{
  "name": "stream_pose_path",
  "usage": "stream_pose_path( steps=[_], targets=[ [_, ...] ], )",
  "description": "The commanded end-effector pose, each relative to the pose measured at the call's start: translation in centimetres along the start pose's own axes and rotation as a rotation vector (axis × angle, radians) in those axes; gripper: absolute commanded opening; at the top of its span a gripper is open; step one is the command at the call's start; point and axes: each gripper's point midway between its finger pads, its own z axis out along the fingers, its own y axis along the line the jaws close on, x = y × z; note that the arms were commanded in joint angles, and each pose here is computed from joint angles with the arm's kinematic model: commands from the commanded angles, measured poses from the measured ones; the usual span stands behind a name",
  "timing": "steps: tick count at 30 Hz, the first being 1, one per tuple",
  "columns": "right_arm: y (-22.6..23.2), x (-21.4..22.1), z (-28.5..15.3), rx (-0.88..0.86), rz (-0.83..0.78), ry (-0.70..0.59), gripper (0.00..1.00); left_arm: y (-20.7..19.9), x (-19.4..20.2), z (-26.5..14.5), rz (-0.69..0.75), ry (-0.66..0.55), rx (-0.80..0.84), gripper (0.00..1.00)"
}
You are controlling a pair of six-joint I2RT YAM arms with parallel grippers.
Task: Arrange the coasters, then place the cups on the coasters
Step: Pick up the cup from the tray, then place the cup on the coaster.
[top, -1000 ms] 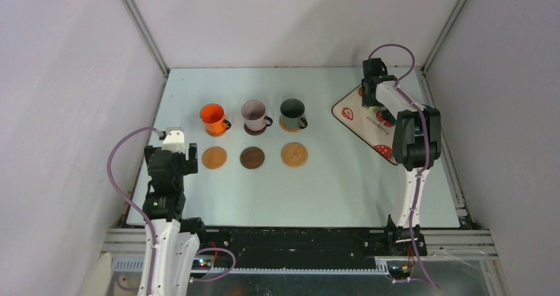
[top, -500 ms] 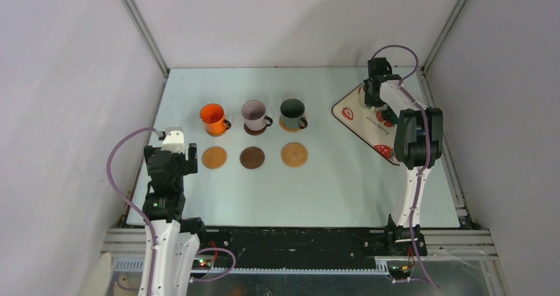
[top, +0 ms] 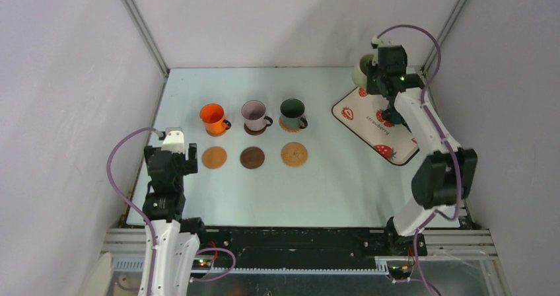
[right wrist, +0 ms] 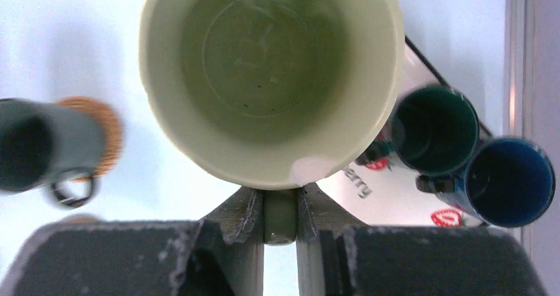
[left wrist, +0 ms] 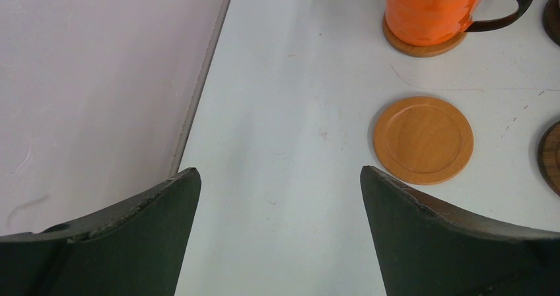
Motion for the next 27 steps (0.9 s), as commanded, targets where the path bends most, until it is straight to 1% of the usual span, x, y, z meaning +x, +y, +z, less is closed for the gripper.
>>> stream_pose_path(
  steps=[1, 2, 3, 4, 5, 6, 8, 9, 10, 14, 18, 19, 20, 21, 22, 23, 24, 25, 26, 27],
  targets=[
    [6.7, -7.3, -8.2, -0.181, -0.081, -0.302, 0.00, 0.4, -0.7, 0.1, -0.002, -0.032, -0.019, 0.98],
    [7.6, -7.7, -9.4, -0.205, -0.088, -0.324, 0.00, 0.4, -0.7, 0.1, -0.002, -0.031, -0.021, 0.98],
    [9.6, -7.4, -10.4, -0.254, -0.115, -0.326, 0.00, 0.5, -0.7, 0.1, -0.002, -0.031, -0.022, 0.98],
    [10.5, -7.7, -11.3, -0.278, -0.127, -0.340, 0.00, 0.5, -0.7, 0.1, -0.002, -0.031, -0.025, 0.98],
    [12.8, -7.0, -12.2, -0.325, -0.164, -0.330, 0.00, 0.6, -0.7, 0.1, -0.003, -0.030, -0.027, 0.98],
    [13.8, -7.1, -13.1, -0.350, -0.180, -0.340, 0.00, 0.6, -0.7, 0.1, -0.005, -0.032, -0.030, 0.98],
    [18.5, -5.8, -15.5, -0.454, -0.262, -0.341, 0.00, 0.7, -0.7, 0.1, -0.005, -0.033, -0.036, 0.98],
    [19.5, -5.3, -16.1, -0.471, -0.291, -0.340, 0.00, 0.8, -0.7, 0.2, -0.005, -0.031, -0.041, 0.98],
    [21.8, -4.6, -17.5, -0.522, -0.330, -0.348, 0.00, 0.9, -0.7, 0.2, -0.005, -0.029, -0.049, 0.98],
    [27.8, -1.6, -20.8, -0.631, -0.481, -0.362, 0.00, 1.7, -0.8, 0.2, -0.015, -0.032, -0.093, 0.98],
    [33.0, 1.7, -22.9, -0.718, -0.602, -0.348, 0.00, 2.4, -1.1, -0.1, -0.027, -0.050, -0.137, 0.98],
    [34.1, 2.3, -22.9, -0.729, -0.621, -0.335, 0.00, 2.8, -1.2, -0.2, -0.032, -0.055, -0.158, 0.98],
    [35.5, 3.9, -23.0, -0.750, -0.656, -0.310, 0.00, 3.1, -1.2, -0.2, -0.036, -0.056, -0.173, 0.98],
    [36.6, 4.2, -24.1, -0.779, -0.669, -0.317, 0.00, 3.4, -1.3, -0.3, -0.043, -0.061, -0.195, 0.98],
    [37.5, 5.4, -23.6, -0.785, -0.695, -0.285, 0.00, 3.6, -1.3, -0.3, -0.045, -0.064, -0.203, 0.98],
    [38.5, 5.5, -24.7, -0.812, -0.703, -0.296, 0.00, 3.8, -1.4, -0.4, -0.048, -0.066, -0.215, 0.98],
    [39.4, 6.7, -24.1, -0.818, -0.728, -0.266, 0.00, 3.8, -1.3, -0.4, -0.049, -0.066, -0.219, 0.98],
    [40.2, 6.6, -25.2, -0.842, -0.730, -0.280, 0.00, 3.9, -1.3, -0.4, -0.049, -0.066, -0.225, 0.98],
    [41.0, 7.7, -24.9, -0.852, -0.751, -0.252, 0.00, 4.0, -1.3, -0.4, -0.049, -0.065, -0.228, 0.98],
    [41.8, 7.5, -26.1, -0.876, -0.752, -0.267, 0.00, 4.0, -1.3, -0.4, -0.050, -0.065, -0.231, 0.98]
  ],
)
